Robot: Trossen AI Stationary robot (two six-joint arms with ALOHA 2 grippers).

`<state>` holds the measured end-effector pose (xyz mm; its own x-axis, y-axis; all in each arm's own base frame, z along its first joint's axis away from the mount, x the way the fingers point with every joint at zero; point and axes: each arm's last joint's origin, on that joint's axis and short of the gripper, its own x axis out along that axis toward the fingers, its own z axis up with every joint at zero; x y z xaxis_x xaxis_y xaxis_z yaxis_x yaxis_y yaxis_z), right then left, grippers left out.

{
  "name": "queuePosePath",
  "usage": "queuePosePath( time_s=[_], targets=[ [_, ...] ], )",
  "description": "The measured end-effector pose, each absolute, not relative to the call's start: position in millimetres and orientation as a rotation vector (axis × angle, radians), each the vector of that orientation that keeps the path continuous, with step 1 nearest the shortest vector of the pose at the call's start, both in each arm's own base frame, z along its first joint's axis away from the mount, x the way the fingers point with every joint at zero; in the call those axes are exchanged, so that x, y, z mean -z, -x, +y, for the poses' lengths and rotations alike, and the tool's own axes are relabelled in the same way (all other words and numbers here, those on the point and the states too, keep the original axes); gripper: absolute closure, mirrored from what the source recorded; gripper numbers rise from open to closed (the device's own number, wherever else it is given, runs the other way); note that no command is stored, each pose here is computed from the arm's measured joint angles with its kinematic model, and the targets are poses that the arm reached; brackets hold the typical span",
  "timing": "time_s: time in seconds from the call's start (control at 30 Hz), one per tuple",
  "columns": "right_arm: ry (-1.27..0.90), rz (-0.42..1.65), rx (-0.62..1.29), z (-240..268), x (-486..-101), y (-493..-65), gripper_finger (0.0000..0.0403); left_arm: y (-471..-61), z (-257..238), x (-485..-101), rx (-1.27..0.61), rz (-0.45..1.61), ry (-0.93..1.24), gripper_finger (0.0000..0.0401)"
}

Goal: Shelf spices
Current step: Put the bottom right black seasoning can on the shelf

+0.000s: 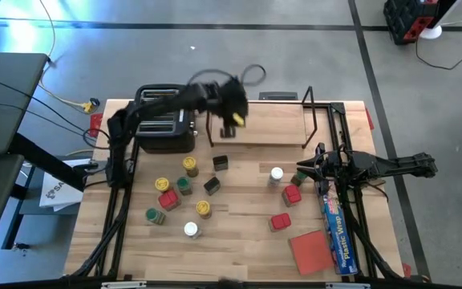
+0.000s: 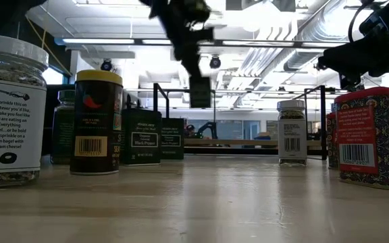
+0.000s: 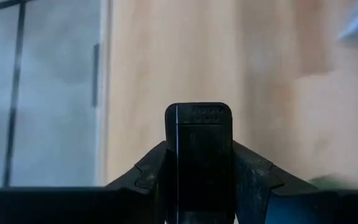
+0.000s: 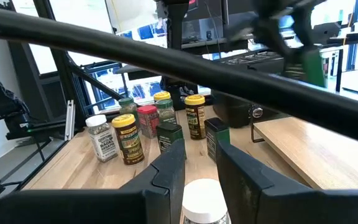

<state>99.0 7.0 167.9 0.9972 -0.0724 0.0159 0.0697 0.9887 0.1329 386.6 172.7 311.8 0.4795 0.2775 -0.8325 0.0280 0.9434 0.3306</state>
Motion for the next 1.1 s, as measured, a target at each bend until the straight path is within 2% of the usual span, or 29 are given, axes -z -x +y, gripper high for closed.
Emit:
queuePosePath(
  time_s=[0.17,0.37,0.73,0.9,1.1],
  targets=[
    [-0.133,-0.02,0.072,7.0,-167.8,-99.0,0.0318,-364.2,225.0,-306.5,-0.173,1.053,-0.271,0.0283],
    [-0.133,-0.021,0.074,6.9,-167.9,-99.0,0.0318,-358.5,259.4,-285.2,-0.169,1.056,-0.25,0.0273],
    [-0.133,-0.022,0.074,6.9,-168.0,-99.0,0.0318,-366.6,274.6,-243.5,-0.164,1.187,-0.287,0.0266],
    [-0.133,-0.022,0.073,7.0,-168.0,-99.0,0.0318,-364.6,278.4,-242.0,-0.201,1.203,-0.279,0.026],
    [-0.133,-0.021,0.07,7.1,-168.0,-99.0,0.0318,-357.3,286.7,-241.3,-0.209,1.191,-0.219,0.0232]
  ],
)
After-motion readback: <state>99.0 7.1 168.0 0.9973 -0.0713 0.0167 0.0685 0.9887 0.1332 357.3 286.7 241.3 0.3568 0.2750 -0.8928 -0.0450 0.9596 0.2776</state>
